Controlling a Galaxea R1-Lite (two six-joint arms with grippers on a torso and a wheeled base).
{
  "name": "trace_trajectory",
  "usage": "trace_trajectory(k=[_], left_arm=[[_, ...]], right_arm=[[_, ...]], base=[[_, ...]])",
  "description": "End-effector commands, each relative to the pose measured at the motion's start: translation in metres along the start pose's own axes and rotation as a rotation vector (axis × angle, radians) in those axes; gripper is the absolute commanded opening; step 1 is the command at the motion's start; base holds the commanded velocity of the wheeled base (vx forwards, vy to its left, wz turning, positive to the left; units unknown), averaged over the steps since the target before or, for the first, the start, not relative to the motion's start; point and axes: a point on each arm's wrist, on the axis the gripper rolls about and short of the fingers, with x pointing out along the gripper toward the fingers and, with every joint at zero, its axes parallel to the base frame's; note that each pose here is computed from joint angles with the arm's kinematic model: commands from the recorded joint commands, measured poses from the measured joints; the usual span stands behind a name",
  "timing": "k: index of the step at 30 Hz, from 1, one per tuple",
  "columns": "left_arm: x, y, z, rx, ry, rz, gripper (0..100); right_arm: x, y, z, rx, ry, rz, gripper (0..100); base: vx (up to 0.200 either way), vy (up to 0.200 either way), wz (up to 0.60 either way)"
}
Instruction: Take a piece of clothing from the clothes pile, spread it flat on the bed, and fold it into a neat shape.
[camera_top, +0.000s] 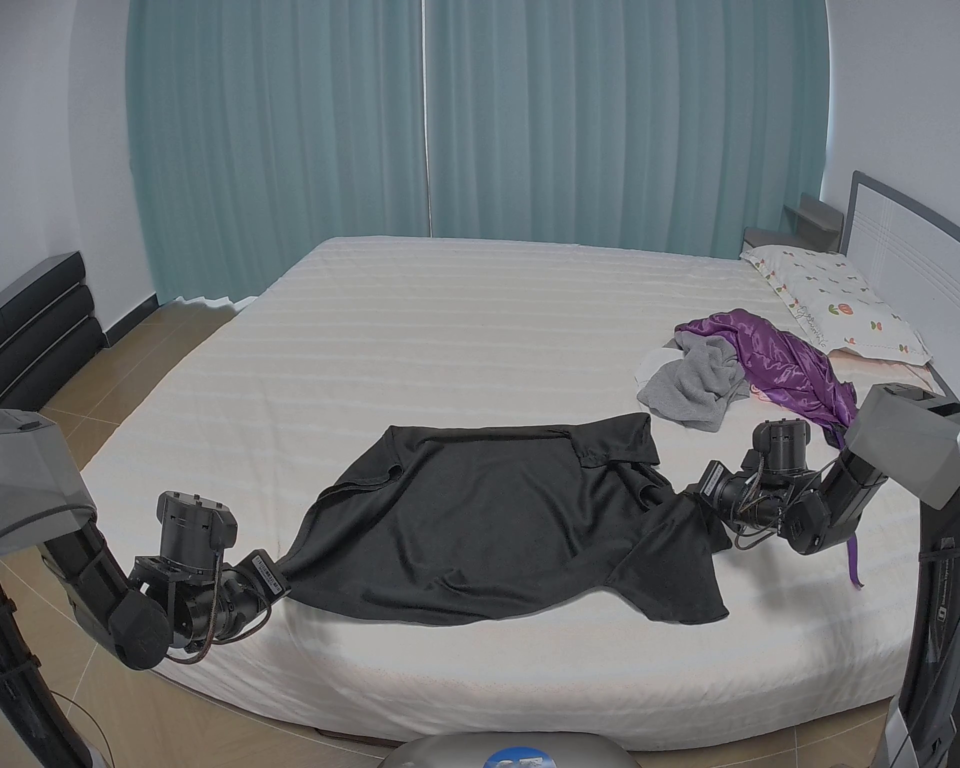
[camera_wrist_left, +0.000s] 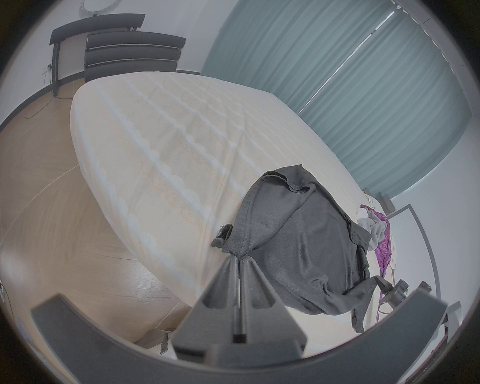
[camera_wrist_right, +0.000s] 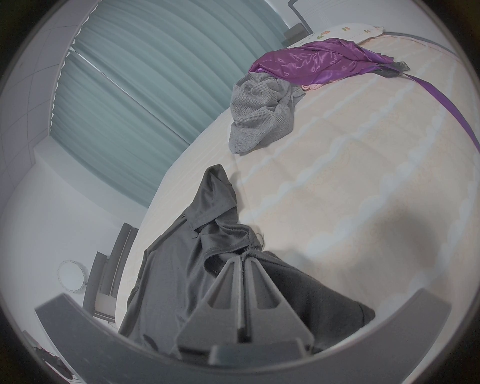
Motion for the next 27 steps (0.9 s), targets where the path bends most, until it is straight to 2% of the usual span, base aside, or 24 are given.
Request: trace_trajectory(k=[1, 8, 13, 18, 27], left_arm=[[0.000, 0.000, 0.000, 0.000, 0.001, 0.001, 0], [0.001, 0.000, 0.000, -0.002, 0.003, 0.001, 0], [0.000, 0.000, 0.000, -0.002, 0.003, 0.001, 0], [0.000, 0.000, 0.000, -0.002, 0.003, -0.001, 0], [0.000, 0.000, 0.001, -0.006, 0.002, -0.002, 0]], right_arm=[[0.014, -0.008, -0.006, 0.002, 0.003, -0.021, 100], [-0.014, 0.000, -0.003, -0.002, -0.031, 0.013, 100], [-0.044, 0.003, -0.007, 0.007, -0.003, 0.014, 100], [-0.088, 0.001, -0.029, 0.016, 0.083, 0.011, 100], [-0.128, -0.022, -0.071, 0.044, 0.225, -0.094, 100]], base=[[0.000, 0.000, 0.00], [0.000, 0.000, 0.00], [0.000, 0.000, 0.00], [0.000, 0.000, 0.00], [0.000, 0.000, 0.00]])
